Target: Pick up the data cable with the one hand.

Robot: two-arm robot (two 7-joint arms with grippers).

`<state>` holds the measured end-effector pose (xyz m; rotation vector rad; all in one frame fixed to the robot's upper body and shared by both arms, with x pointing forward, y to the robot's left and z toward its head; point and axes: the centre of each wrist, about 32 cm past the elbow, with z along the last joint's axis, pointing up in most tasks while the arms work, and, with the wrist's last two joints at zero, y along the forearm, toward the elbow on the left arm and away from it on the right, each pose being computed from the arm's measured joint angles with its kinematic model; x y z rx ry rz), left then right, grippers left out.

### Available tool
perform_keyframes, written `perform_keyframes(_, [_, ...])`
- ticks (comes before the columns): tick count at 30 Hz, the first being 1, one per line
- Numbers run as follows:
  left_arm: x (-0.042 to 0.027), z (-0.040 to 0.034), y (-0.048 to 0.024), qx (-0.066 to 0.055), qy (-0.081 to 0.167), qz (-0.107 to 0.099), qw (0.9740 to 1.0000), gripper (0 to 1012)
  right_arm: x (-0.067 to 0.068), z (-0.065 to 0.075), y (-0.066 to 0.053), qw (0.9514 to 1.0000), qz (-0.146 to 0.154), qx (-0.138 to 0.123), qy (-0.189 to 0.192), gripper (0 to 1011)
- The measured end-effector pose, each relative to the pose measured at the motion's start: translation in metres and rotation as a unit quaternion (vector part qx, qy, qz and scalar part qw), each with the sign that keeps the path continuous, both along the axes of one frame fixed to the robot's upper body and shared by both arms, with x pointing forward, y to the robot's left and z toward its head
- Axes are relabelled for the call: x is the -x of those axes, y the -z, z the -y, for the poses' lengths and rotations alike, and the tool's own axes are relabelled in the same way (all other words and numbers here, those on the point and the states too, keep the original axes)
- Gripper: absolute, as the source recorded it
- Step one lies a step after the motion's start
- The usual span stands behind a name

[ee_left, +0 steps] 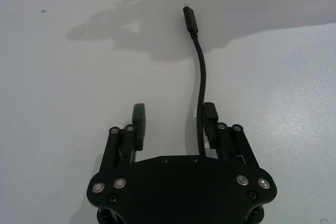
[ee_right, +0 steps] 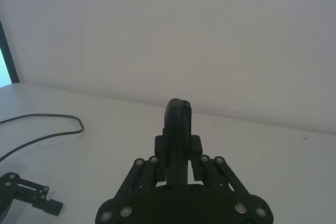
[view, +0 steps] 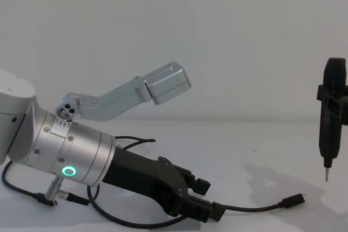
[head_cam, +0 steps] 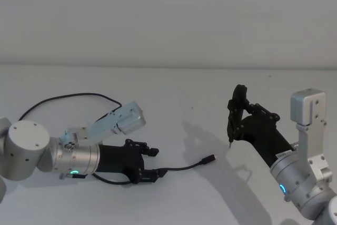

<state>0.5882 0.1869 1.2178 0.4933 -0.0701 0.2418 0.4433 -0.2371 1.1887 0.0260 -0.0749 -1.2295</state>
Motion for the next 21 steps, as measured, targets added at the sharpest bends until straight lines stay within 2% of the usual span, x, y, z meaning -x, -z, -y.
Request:
perform_keyframes(13, [-0.0002,-0.0001,0.0002,-0.001,0.000,-0.001,1.0000,231,0.0000,0.0000,0.0000,1.0000,0.000,0.000,0.000,274])
perform_keyframes(17, [-0.0002,0.0000,0.0002,-0.001,0.000,-0.001,1.0000,140,0.0000,0.0000,0.0000,1.0000,0.000,0.000,0.000,275])
perform_keyframes(18, [-0.0002,0.0000,0.0002,-0.001,0.000,-0.001,1.0000,85,0.0000,0.0000,0.0000,1.0000,0.000,0.000,0.000,275])
perform_keyframes(21, [-0.0002,0.0000,0.0002,-0.001,0.000,-0.001,1.0000,40,0.0000,0.0000,0.0000,1.0000,0.000,0.000,0.000,274])
